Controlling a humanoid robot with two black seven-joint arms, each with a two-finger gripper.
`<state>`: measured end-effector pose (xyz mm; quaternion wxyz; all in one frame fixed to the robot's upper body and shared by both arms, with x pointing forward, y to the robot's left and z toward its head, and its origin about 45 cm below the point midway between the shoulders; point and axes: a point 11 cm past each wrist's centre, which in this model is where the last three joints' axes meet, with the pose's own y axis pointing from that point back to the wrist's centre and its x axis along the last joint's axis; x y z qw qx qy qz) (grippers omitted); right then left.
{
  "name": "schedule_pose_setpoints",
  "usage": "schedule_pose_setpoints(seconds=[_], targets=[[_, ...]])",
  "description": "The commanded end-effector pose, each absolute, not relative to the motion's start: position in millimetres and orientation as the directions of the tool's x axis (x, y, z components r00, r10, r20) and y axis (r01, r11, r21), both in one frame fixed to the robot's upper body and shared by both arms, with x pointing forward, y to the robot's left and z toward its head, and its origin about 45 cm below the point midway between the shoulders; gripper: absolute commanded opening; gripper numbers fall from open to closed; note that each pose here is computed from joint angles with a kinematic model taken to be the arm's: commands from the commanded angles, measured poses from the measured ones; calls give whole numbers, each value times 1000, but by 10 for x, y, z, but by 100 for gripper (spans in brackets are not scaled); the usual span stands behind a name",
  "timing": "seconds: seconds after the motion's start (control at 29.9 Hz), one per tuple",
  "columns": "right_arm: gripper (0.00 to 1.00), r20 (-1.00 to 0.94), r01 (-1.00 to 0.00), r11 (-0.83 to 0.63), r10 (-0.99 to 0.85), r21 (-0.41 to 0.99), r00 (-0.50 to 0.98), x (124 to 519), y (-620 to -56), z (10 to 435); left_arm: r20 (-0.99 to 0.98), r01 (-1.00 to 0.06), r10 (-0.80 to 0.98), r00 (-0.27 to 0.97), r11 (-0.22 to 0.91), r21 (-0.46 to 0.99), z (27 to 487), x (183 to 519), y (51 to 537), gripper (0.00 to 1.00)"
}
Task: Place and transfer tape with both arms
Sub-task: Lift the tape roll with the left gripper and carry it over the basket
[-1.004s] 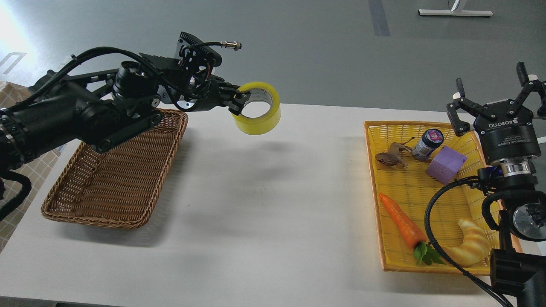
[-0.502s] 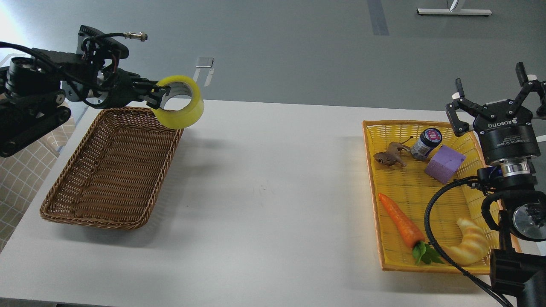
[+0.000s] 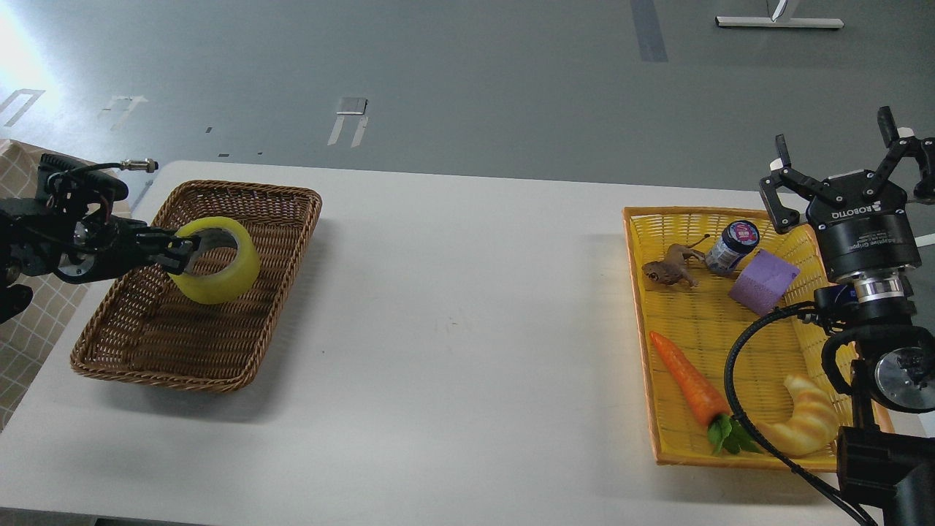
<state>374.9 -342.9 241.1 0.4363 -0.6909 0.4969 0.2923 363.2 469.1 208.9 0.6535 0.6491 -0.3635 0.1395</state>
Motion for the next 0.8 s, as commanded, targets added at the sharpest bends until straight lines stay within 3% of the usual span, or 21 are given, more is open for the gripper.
schedule_pose_setpoints(seconds=[0.0,0.77], targets=[[100,-837,-941,-126,-432,-313,336,3748,-3429,2414,655,-655,-285,700,108,747,2053,3587,4751,0],[100,-839,-944,-124,-432,-306,329,3730,-3436,2385,638,-641,-273,720,91,762,1774,3406,4855,0]])
